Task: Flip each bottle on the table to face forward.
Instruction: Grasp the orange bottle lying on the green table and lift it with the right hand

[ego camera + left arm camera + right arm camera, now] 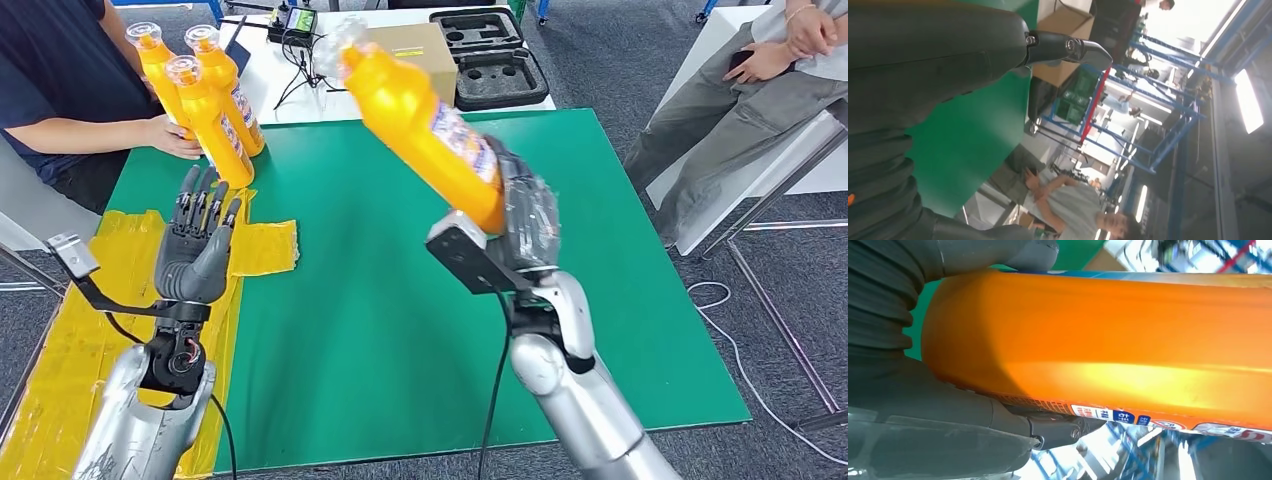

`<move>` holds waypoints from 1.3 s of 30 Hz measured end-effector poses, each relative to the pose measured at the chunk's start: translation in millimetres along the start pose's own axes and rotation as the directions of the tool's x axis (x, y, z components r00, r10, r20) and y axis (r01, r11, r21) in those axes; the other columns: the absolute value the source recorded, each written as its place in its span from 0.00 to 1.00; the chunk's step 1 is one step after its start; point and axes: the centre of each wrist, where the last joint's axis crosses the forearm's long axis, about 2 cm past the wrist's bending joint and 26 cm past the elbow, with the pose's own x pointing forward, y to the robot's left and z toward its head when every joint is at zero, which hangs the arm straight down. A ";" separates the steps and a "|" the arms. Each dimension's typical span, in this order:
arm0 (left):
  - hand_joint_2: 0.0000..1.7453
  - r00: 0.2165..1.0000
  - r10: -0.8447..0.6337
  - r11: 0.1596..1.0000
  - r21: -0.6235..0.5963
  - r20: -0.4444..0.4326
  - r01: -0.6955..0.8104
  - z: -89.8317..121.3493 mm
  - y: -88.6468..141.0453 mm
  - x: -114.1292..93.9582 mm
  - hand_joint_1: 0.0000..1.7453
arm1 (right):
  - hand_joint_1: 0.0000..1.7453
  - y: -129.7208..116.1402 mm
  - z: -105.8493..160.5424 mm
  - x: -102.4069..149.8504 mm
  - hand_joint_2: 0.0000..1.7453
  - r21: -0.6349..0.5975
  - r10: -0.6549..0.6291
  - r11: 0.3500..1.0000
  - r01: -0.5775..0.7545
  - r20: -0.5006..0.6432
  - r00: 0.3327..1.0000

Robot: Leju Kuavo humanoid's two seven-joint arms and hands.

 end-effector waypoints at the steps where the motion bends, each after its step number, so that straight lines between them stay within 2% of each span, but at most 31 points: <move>1: 1.00 1.000 0.007 1.000 -0.011 0.001 -0.007 -2.9 -3.6 -1.1 0.00 | 1.00 5.0 -5.1 3.9 1.00 0.022 -0.003 1.000 0.003 -0.002 1.000; 6: 1.00 0.999 0.050 0.998 -0.041 0.014 -0.049 -17.3 -20.6 -4.7 0.00 | 1.00 28.9 -25.1 28.1 1.00 0.106 -0.022 0.994 0.022 -0.002 1.000; 11: 1.00 0.997 0.070 0.996 -0.049 0.020 -0.069 -24.2 -29.3 -6.4 0.00 | 1.00 44.9 -32.1 47.4 1.00 0.160 -0.034 0.987 0.033 0.004 0.999; 29: 1.00 0.994 0.108 0.991 -0.084 0.014 -0.107 -31.7 -47.0 -9.4 0.00 | 1.00 62.5 -42.8 70.9 1.00 0.259 -0.012 0.966 0.005 0.028 1.000; 39: 1.00 0.992 0.122 0.988 -0.093 0.016 -0.120 -35.6 -52.2 -9.8 0.00 | 1.00 82.5 -40.6 99.7 1.00 0.433 0.079 0.895 -0.111 0.090 0.993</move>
